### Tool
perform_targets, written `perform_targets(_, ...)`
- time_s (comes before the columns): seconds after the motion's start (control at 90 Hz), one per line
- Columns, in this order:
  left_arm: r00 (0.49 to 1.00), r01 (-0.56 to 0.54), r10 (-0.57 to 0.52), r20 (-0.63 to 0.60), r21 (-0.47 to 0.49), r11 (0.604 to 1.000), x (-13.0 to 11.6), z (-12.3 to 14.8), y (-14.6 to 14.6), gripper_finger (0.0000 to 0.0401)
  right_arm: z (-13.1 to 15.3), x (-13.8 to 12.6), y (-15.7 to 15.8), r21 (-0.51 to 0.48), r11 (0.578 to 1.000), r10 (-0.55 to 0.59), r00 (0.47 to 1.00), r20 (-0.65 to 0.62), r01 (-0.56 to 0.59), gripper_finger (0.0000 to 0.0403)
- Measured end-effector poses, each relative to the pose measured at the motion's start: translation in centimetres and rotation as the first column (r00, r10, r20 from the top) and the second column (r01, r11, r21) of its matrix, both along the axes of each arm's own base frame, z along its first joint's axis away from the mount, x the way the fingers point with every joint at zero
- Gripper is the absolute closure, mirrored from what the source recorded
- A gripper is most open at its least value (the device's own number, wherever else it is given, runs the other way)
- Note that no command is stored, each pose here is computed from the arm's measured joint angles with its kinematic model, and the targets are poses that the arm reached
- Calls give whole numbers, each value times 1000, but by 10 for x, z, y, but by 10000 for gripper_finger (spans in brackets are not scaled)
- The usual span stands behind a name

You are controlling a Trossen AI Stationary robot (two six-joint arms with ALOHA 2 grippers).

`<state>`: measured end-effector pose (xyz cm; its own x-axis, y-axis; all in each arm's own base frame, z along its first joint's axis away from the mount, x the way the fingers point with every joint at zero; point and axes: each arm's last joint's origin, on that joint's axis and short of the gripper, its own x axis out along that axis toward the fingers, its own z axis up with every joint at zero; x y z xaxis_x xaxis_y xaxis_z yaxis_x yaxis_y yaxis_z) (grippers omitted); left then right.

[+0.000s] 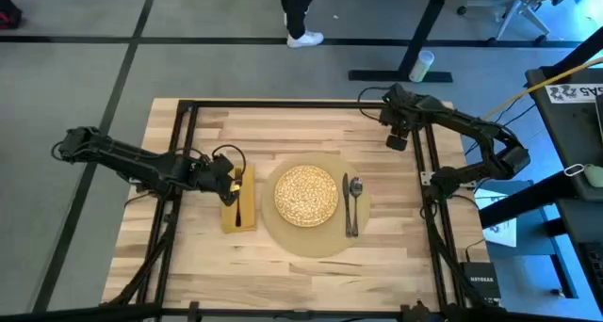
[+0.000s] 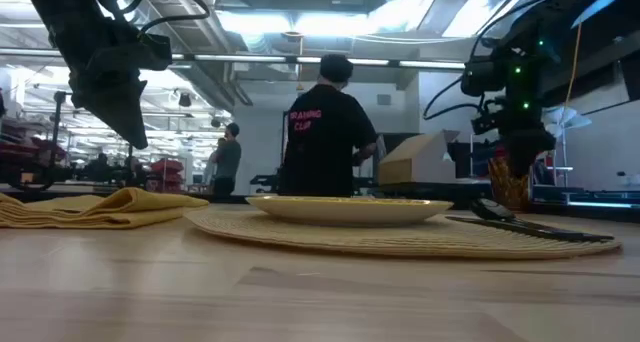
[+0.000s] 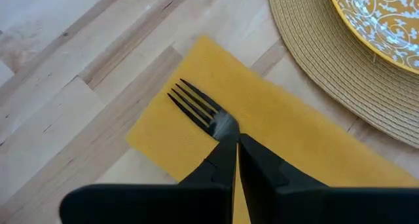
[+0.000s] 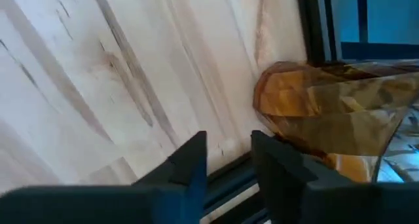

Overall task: Set table place
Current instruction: Move the brown glass to the top right of the yellow placemat

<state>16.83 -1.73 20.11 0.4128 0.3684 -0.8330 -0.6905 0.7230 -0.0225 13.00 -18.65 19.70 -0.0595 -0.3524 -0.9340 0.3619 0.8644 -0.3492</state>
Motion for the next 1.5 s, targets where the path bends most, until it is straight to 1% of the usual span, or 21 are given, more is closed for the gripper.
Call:
perform_targets(0.133,1000,0,0,0,0,1000,0,0,0,401,0,1,-1,-10,1000,-11,1000,13,11,255)
perform_targets(0.256,1000,0,0,0,0,1000,0,0,0,401,2,1,-1,-9,1000,-21,999,27,21,254)
perform_targets(0.356,1000,0,0,0,0,1000,0,0,0,401,10,7,-3,-6,1000,-30,996,84,30,255)
perform_targets(0.456,1000,0,0,0,0,1000,0,0,0,401,22,16,-4,-33,999,-23,992,123,27,255)
perform_targets(0.522,1000,0,0,0,0,1000,0,0,0,401,30,23,-5,-70,997,-13,988,151,24,255)
perform_targets(0.589,1000,1,-1,0,0,1000,0,0,0,401,36,27,-7,-118,992,-25,988,155,44,255)
perform_targets(0.667,1000,0,0,0,0,1000,0,0,0,401,40,27,-13,-142,984,-82,984,156,105,255)
perform_targets(0.744,1000,1,-1,0,0,1000,0,0,0,401,37,24,-21,-130,978,-143,977,156,164,255)
perform_targets(0.844,1000,2,-2,-1,0,1000,0,0,0,401,29,21,-30,-113,974,-179,974,137,195,255)
perform_targets(0.911,1000,3,-3,-1,1,1000,0,0,0,401,23,18,-36,-109,969,-209,973,99,220,255)
perform_targets(1.056,1000,1,-1,-9,2,1000,-2,-5,0,401,14,13,-45,-142,955,-257,966,30,259,256)
perform_targets(1.267,1000,-1,1,-15,-12,1000,-4,-12,0,401,11,15,-47,-138,957,-253,967,31,255,256)
perform_targets(1.411,1000,7,-7,-14,-14,1000,-3,-12,0,401,14,16,-45,-89,967,-229,969,95,237,256)
perform_targets(1.5,1000,7,-7,-15,-14,1000,-3,-12,0,401,14,17,-44,-67,971,-222,969,112,231,256)
